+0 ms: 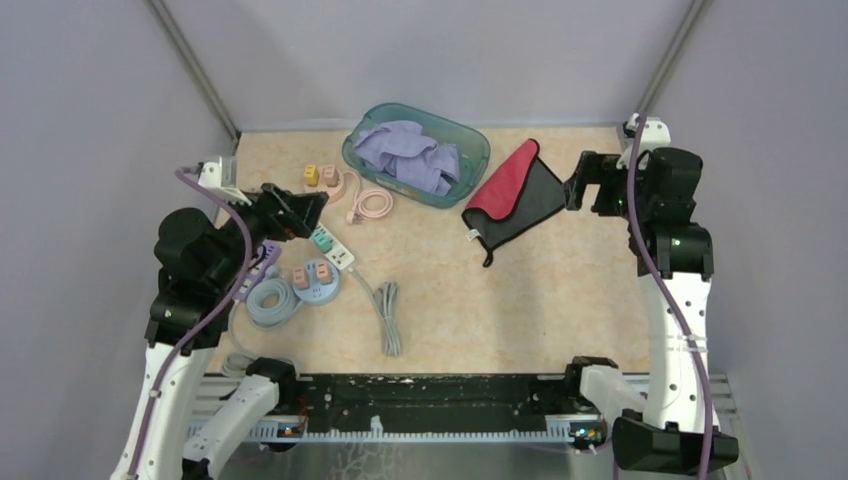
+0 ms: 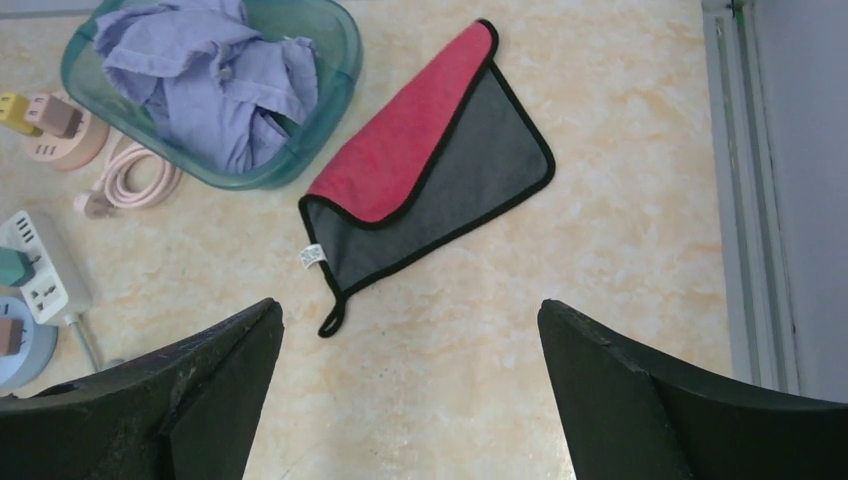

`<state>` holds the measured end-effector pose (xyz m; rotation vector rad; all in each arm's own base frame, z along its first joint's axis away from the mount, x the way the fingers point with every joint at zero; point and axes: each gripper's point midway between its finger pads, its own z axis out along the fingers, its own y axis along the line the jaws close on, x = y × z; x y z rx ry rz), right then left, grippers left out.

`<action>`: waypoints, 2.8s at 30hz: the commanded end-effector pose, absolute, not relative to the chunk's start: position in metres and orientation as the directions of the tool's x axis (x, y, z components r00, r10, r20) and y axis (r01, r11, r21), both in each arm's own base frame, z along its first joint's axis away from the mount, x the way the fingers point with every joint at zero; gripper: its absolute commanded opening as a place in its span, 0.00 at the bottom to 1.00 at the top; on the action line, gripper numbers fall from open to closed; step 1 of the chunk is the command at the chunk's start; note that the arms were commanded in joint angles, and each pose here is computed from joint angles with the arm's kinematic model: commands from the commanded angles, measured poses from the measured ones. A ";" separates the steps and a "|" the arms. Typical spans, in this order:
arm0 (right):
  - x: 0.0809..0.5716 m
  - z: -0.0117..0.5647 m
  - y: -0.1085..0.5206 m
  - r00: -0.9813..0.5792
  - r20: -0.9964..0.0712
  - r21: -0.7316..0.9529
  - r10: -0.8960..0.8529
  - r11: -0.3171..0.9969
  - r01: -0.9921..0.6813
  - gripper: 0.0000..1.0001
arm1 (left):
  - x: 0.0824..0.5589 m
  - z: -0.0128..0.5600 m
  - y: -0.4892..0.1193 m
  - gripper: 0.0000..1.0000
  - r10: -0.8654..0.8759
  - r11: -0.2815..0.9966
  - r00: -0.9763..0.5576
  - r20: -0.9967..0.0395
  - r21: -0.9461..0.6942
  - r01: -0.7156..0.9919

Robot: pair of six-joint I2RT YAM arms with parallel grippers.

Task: Pull the plug off the socket
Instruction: Move the socket to the center of the board.

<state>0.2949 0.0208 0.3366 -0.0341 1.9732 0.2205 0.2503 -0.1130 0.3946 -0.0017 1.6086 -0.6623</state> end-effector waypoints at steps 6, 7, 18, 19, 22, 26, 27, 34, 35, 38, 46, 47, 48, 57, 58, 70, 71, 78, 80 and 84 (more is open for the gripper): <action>0.279 0.323 0.014 -0.368 -0.929 0.075 0.028 0.991 -0.113 0.99 | 0.222 0.326 -0.112 1.00 -0.456 0.783 -0.343 -0.821 -0.553 0.285; 0.275 0.319 0.019 -0.366 -0.930 0.051 -0.011 0.986 -0.160 0.99 | 0.218 0.315 -0.113 1.00 -0.469 0.770 -0.361 -0.806 -0.574 0.280; 0.224 0.286 0.077 -0.220 -0.961 -0.019 -0.165 0.838 -0.545 0.99 | 0.183 0.234 -0.115 1.00 -0.644 0.624 -0.454 -0.616 -0.766 0.156; 0.224 0.283 0.082 -0.222 -0.964 0.004 -0.147 0.826 -0.564 0.99 | 0.184 0.230 -0.112 1.00 -0.657 0.623 -0.450 -0.604 -0.772 0.125; 0.224 0.276 0.098 -0.205 -0.971 0.039 -0.123 0.764 -0.643 0.99 | 0.185 0.219 -0.104 1.00 -0.677 0.634 -0.452 -0.580 -0.772 0.040; 0.232 0.264 0.104 -0.205 -0.974 0.070 -0.094 0.740 -0.668 0.99 | 0.192 0.196 -0.090 1.00 -0.700 0.660 -0.457 -0.549 -0.742 -0.118; 0.233 0.262 0.104 -0.194 -0.976 0.061 -0.095 0.740 -0.670 0.99 | 0.194 0.190 -0.086 1.00 -0.707 0.662 -0.458 -0.539 -0.732 -0.160; 0.242 0.239 0.107 -0.183 -0.978 0.059 -0.096 0.720 -0.691 0.99 | 0.211 0.148 -0.083 0.99 -0.707 0.683 -0.533 -0.465 -0.646 -0.342; 0.243 0.238 0.106 -0.179 -0.979 0.056 -0.094 0.722 -0.690 0.99 | 0.214 0.145 -0.085 0.98 -0.699 0.690 -0.549 -0.459 -0.636 -0.347; 0.247 0.233 0.105 -0.178 -0.980 0.056 -0.093 0.727 -0.685 0.99 | 0.225 0.141 -0.085 0.94 -0.681 0.712 -0.577 -0.451 -0.591 -0.380; 0.254 0.224 0.100 -0.227 -0.967 0.070 -0.112 0.744 -0.665 0.99 | 0.245 0.140 -0.092 0.84 -0.605 0.791 -0.660 -0.445 -0.429 -0.437; 0.255 0.222 0.099 -0.234 -0.965 0.071 -0.115 0.748 -0.660 0.99 | 0.244 0.139 -0.102 0.84 -0.599 0.793 -0.673 -0.434 -0.436 -0.424; 0.256 0.220 0.097 -0.240 -0.963 0.068 -0.121 0.754 -0.653 0.99 | 0.242 0.141 -0.115 0.84 -0.586 0.799 -0.685 -0.433 -0.448 -0.400; 0.257 0.208 0.092 -0.271 -0.950 0.060 -0.153 0.764 -0.642 0.99 | 0.234 0.120 -0.132 0.86 -0.467 0.876 -0.671 -0.575 -0.198 -0.440; 0.258 0.207 0.092 -0.274 -0.949 0.060 -0.155 0.765 -0.641 0.99 | 0.235 0.119 -0.134 0.86 -0.448 0.882 -0.671 -0.590 -0.168 -0.441; 0.259 0.198 0.089 -0.297 -0.938 0.054 -0.180 0.768 -0.638 0.98 | 0.272 0.066 -0.177 1.00 -0.347 0.934 -0.740 -0.576 -0.138 -0.331; 0.259 0.197 0.089 -0.300 -0.936 0.054 -0.185 0.766 -0.640 0.98 | 0.274 0.064 -0.177 1.00 -0.341 0.934 -0.744 -0.574 -0.116 -0.339; 0.259 0.194 0.089 -0.315 -0.928 0.058 -0.197 0.760 -0.647 0.98 | 0.281 0.059 -0.179 0.93 -0.308 0.942 -0.757 -0.577 -0.072 -0.329; 0.259 0.191 0.090 -0.327 -0.924 0.070 -0.197 0.754 -0.653 0.98 | 0.280 0.061 -0.179 0.92 -0.312 0.944 -0.746 -0.588 -0.101 -0.315; 0.263 0.184 0.093 -0.345 -0.915 0.083 -0.207 0.742 -0.665 0.95 | 0.277 0.069 -0.186 0.89 -0.311 0.950 -0.716 -0.625 -0.225 -0.216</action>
